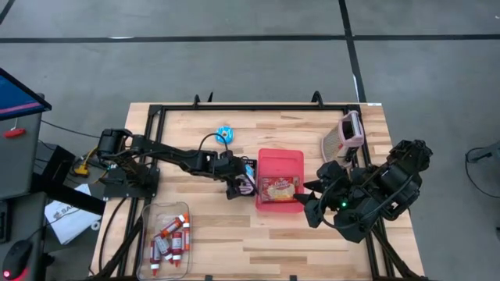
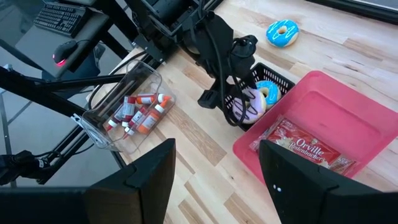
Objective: Pick & Place Food Item
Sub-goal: Put the violet donut into the black bin
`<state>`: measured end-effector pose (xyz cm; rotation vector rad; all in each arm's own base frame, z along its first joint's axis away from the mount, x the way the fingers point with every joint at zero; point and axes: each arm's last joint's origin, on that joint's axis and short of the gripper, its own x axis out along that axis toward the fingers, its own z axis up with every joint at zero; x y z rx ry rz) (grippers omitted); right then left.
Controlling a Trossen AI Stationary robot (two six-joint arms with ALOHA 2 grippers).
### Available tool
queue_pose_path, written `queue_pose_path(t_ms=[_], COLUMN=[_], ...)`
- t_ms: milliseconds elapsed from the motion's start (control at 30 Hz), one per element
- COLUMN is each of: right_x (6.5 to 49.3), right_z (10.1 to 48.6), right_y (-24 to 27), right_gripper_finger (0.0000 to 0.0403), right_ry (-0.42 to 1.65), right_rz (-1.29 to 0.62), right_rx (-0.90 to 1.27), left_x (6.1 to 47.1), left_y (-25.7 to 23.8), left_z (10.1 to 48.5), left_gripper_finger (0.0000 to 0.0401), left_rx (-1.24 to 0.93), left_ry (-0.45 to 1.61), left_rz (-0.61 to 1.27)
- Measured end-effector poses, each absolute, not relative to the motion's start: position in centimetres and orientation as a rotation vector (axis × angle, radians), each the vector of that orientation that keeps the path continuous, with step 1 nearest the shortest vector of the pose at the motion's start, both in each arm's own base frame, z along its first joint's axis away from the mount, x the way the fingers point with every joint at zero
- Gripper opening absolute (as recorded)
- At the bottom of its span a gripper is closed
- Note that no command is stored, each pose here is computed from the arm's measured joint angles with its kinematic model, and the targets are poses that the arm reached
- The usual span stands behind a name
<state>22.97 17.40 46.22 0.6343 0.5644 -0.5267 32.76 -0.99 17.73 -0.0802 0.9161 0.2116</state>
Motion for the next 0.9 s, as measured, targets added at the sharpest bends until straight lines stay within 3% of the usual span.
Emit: queue_pose_path(t_ms=[267, 900], right_x=[22.93, 22.92], right_z=[46.22, 46.21], right_y=[17.45, 17.47], right_gripper_finger=[0.0223, 0.0223], right_ry=[0.565, 0.568], right_rz=[-0.525, -0.520], right_rx=[0.634, 0.622], left_x=[32.63, 32.71], left_y=[-1.00, -1.81], left_z=[17.64, 18.32], left_gripper_finger=[0.0172, 0.0143], left_rx=[-0.081, -0.173], left_ry=[0.932, 0.972], left_rz=[0.207, 0.197])
